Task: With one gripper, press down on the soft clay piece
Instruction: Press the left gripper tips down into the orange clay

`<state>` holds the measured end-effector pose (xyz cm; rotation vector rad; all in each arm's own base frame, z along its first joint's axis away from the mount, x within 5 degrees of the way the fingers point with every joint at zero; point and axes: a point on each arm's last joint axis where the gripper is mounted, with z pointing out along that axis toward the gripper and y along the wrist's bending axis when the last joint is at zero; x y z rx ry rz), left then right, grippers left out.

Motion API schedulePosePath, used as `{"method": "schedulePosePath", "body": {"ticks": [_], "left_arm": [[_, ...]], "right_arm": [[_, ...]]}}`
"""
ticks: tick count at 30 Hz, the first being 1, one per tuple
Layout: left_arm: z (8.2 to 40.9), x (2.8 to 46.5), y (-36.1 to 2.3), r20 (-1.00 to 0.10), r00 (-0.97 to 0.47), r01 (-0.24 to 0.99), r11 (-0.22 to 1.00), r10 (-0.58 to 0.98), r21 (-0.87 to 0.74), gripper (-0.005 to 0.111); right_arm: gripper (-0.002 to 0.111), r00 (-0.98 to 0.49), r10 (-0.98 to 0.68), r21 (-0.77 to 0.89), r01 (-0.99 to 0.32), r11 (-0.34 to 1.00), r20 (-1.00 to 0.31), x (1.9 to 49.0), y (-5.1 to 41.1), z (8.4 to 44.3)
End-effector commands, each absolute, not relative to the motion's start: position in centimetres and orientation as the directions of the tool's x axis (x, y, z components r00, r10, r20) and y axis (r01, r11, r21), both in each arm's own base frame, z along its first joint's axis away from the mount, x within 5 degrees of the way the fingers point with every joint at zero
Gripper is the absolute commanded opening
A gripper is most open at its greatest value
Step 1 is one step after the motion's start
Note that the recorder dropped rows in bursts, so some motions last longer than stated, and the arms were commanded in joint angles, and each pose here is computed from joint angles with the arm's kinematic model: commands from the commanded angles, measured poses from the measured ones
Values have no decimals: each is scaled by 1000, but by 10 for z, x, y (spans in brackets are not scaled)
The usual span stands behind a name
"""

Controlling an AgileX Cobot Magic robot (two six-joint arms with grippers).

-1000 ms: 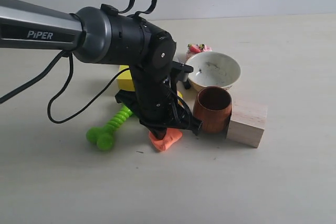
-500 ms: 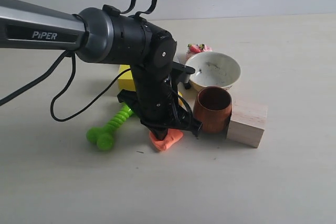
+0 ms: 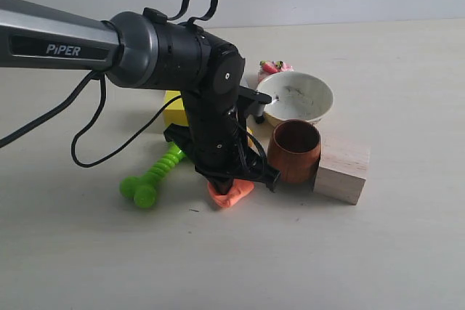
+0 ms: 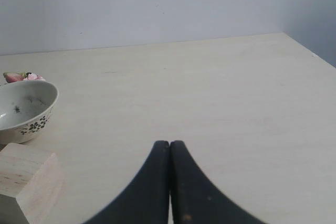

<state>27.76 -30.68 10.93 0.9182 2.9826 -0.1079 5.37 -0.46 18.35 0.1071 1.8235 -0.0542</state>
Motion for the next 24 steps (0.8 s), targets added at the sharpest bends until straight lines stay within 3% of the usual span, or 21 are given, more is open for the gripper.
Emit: {"method": "schedulePosePath", "body": {"ticks": [1, 24], "left_arm": [[82, 271, -305, 28, -830, 555, 829, 558, -62, 0], [83, 271, -304, 40, -815, 577, 816, 579, -48, 0]], "right_arm": [[0, -242, 37, 13, 101, 995, -970, 54, -5, 183], [0, -242, 37, 13, 101, 995, -970, 54, -5, 183]]}}
